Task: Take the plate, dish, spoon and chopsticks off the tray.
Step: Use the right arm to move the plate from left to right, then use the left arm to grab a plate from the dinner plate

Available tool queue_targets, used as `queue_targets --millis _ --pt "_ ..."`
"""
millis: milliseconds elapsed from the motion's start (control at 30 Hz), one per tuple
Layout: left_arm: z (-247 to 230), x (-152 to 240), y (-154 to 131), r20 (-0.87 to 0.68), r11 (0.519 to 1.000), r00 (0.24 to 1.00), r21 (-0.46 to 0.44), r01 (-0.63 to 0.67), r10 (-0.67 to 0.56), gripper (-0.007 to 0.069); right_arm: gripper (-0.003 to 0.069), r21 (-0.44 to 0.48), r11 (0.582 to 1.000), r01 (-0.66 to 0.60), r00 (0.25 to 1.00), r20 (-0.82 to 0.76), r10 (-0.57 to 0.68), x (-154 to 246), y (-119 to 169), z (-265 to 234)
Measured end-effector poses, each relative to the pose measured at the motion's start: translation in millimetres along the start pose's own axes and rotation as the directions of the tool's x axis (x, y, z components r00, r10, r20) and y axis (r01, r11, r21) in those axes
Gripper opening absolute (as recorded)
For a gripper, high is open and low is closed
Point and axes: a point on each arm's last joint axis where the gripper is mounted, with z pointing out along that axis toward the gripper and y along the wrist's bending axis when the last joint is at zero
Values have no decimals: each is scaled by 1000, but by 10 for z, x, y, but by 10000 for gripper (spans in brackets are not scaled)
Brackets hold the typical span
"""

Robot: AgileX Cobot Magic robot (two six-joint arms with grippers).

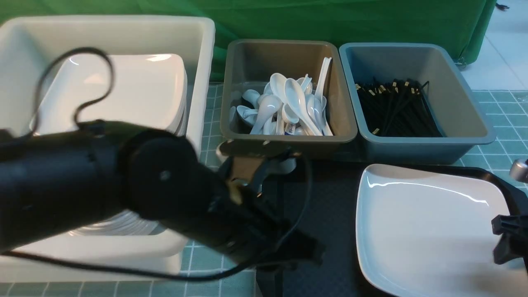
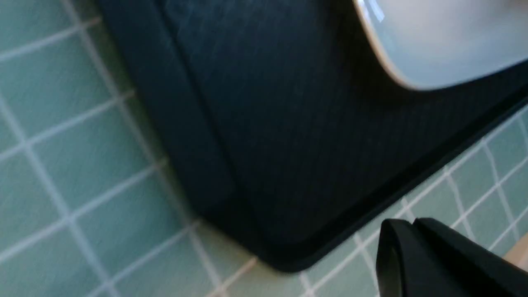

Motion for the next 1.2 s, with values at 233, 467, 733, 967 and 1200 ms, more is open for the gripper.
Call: queue_targets --millis 233,467,733,967,1200 --pt "569 -422 -184 38 1000 999 17 -25 24 260 633 -17 984 178 980 95 -175 56 416 -571" --pt "1280 -437 -110 -44 998 997 9 63 -62 513 542 -31 948 318 918 259 -299 383 683 -1106" --pt "1609 -450 -124 -11 989 990 35 143 -143 544 540 -21 939 344 852 428 -302 562 680 -1450" --pt "1712 -400 -220 1 990 992 61 127 -127 315 536 0 937 350 834 455 -312 574 666 -1492" --pt "1715 -376 -222 -33 982 984 67 176 -174 57 536 23 935 355 828 456 -325 567 652 -1493"
